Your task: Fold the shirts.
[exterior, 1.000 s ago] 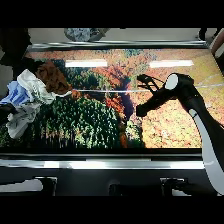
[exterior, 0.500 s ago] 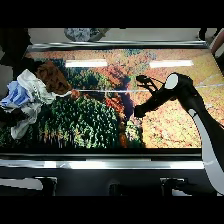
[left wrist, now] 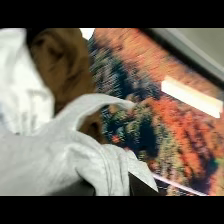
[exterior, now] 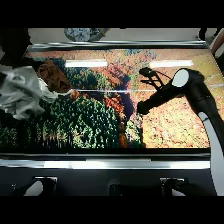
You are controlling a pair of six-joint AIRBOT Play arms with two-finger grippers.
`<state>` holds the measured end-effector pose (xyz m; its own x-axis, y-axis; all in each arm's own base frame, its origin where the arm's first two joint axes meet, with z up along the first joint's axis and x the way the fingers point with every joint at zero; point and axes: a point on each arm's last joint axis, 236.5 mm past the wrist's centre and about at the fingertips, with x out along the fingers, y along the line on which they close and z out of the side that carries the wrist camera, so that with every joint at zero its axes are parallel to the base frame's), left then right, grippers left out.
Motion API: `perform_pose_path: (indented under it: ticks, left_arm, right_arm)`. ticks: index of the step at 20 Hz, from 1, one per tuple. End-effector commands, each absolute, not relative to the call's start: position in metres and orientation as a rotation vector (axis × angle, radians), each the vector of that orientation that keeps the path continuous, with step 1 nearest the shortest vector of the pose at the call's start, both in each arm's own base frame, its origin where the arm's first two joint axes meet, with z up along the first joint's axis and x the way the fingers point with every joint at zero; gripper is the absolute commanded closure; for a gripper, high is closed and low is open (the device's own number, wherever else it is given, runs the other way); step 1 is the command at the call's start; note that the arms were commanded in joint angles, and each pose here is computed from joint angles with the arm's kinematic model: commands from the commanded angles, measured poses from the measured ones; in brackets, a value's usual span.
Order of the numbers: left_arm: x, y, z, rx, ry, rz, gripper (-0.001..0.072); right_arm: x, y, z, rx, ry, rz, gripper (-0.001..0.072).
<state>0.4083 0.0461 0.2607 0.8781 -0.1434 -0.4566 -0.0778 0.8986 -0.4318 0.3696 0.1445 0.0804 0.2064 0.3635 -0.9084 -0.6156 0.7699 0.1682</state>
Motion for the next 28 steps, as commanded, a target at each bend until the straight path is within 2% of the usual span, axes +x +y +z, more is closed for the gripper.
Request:
perform_pose_path:
  ticks: [1, 3, 5, 8, 12, 13, 14, 16, 18, 21, 23, 25, 28]
  left_arm:
    - [0.348, -0.065, 0.341, -0.365, 0.335, -0.309, 0.0667]
    - [0.33, -0.129, 0.331, -0.338, 0.391, -0.488, 0.0667]
    - [0.317, -0.188, 0.289, -0.315, 0.524, -0.641, 0.0668]
    - [0.296, -0.264, 0.18, -0.23, 0.816, -0.799, 0.0668]
    - [0.248, -0.335, 0.05, -0.105, 1.18, -0.909, 0.0662]
    - [0.236, -0.352, 0.034, -0.107, 1.243, -0.938, 0.0514]
    - [0.22, -0.366, 0.028, -0.133, 1.312, -0.976, 0.0024]
    - [0.22, -0.371, 0.039, -0.122, 1.323, -1.006, 0.0001]
    - [0.251, -0.337, 0.061, -0.027, 1.251, -0.945, 0.0001]
    - [0.315, -0.225, 0.071, 0.054, 1.213, -0.641, 0.0001]
    - [0.331, -0.149, 0.055, 0.001, 1.292, -0.431, 0.0001]
    - [0.329, -0.097, 0.027, -0.126, 1.373, -0.303, 0.0001]
    - [0.306, -0.083, -0.015, -0.321, 1.465, -0.306, 0.0003]
  right_arm:
    - [0.359, 0.13, 0.124, -0.316, 1.073, 0.642, 0.0018]
    - [0.345, 0.128, 0.151, -0.328, 1.011, 0.637, 0.0018]
    - [0.328, 0.123, 0.175, -0.334, 0.965, 0.623, 0.0018]
    - [0.304, 0.105, 0.197, -0.337, 0.943, 0.55, 0.0018]
    - [0.282, 0.078, 0.202, -0.373, 0.987, 0.456, 0.0018]
    - [0.281, 0.073, 0.201, -0.384, 0.996, 0.44, 0.0018]
    - [0.283, 0.068, 0.2, -0.395, 1.0, 0.421, 0.0018]
    - [0.29, 0.065, 0.195, -0.406, 1.011, 0.404, 0.0018]
    - [0.297, 0.067, 0.181, -0.404, 1.06, 0.414, 0.002]
    - [0.304, 0.084, 0.131, -0.395, 1.195, 0.515, 0.0021]
    - [0.302, 0.098, 0.086, -0.369, 1.307, 0.608, 0.0019]
    - [0.299, 0.111, 0.048, -0.322, 1.385, 0.672, 0.0019]
    - [0.302, 0.13, 0.006, -0.226, 1.442, 0.716, 0.002]
